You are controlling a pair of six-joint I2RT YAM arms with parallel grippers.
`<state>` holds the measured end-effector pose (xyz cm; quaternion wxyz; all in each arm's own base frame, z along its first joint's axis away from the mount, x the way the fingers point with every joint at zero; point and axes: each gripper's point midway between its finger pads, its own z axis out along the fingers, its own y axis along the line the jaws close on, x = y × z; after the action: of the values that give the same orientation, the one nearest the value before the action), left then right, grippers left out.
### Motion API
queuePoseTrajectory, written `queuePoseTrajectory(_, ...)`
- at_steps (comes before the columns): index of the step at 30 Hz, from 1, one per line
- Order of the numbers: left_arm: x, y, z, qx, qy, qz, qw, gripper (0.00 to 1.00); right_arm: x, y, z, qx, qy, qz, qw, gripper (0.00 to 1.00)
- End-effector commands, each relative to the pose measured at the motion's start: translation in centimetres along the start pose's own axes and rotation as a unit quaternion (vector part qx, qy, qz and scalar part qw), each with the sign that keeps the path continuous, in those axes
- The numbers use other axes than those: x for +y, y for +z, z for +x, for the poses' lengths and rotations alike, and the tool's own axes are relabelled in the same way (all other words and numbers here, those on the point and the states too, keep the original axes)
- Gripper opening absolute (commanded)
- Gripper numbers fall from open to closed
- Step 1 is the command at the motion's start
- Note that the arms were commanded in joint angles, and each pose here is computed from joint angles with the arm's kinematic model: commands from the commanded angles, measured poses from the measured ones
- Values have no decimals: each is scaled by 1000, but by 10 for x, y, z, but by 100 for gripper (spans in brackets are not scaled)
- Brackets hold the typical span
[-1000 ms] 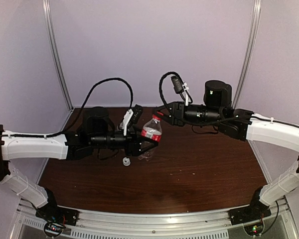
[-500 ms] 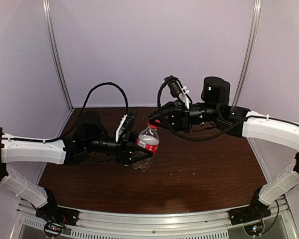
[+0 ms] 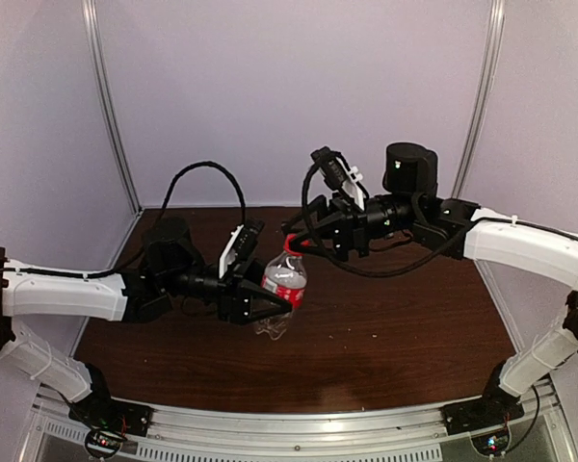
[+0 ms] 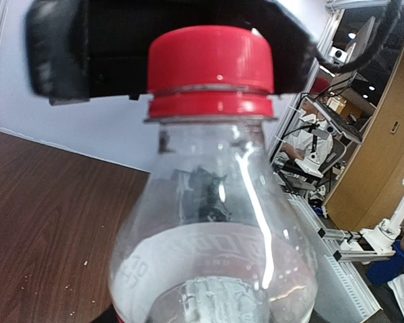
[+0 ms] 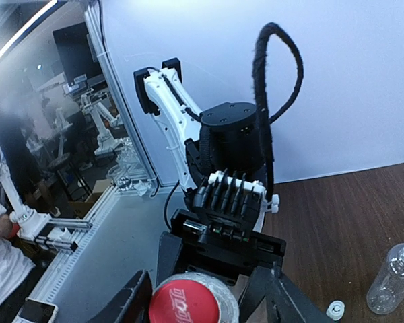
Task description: Unscrew the bottle caps
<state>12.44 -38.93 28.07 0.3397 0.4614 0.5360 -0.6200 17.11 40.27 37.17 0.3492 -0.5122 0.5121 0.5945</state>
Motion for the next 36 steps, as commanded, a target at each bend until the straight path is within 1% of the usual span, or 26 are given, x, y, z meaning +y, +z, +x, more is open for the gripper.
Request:
queuePoseTrajectory(1,-1,0,-28,-27,65,-31,997,41,1,-18,-24,-31,7,71,997,65)
queuePoseTrajectory(2,5,0,-26,-21,60,-46,997,41,2,-21,-28,-38,10,83,996,71)
queuePoseTrajectory(4,14,0,-28,-19,56,-74,996,41,3,-28,-37,-52,16,107,993,77)
queuePoseTrajectory(7,28,-3,-30,-22,54,-114,992,41,-4,-39,-45,-72,35,165,983,83)
queuePoseTrajectory(10,45,-6,-32,-22,45,-162,985,41,-25,-51,-46,-90,77,241,963,84)
queuePoseTrajectory(13,56,-9,-33,-24,40,-193,980,41,-41,-54,-38,-92,112,290,946,84)
queuePoseTrajectory(17,64,-11,-34,-21,35,-218,975,42,-57,-48,-27,-78,132,330,932,84)
queuePoseTrajectory(20,67,-11,-33,-21,36,-223,974,42,-63,-40,-19,-68,137,333,931,83)
queuePoseTrajectory(23,70,-12,-32,-16,32,-230,972,42,-68,-32,-13,-59,144,331,931,79)
queuePoseTrajectory(28,72,-12,-31,-13,35,-235,971,42,-69,-24,-8,-55,147,316,936,64)
queuePoseTrajectory(30,72,-12,-30,-12,34,-235,971,42,-69,-22,-8,-55,148,310,937,60)
queuePoseTrajectory(36,74,-11,-26,-7,32,-236,971,42,-65,-21,-13,-66,141,303,940,59)
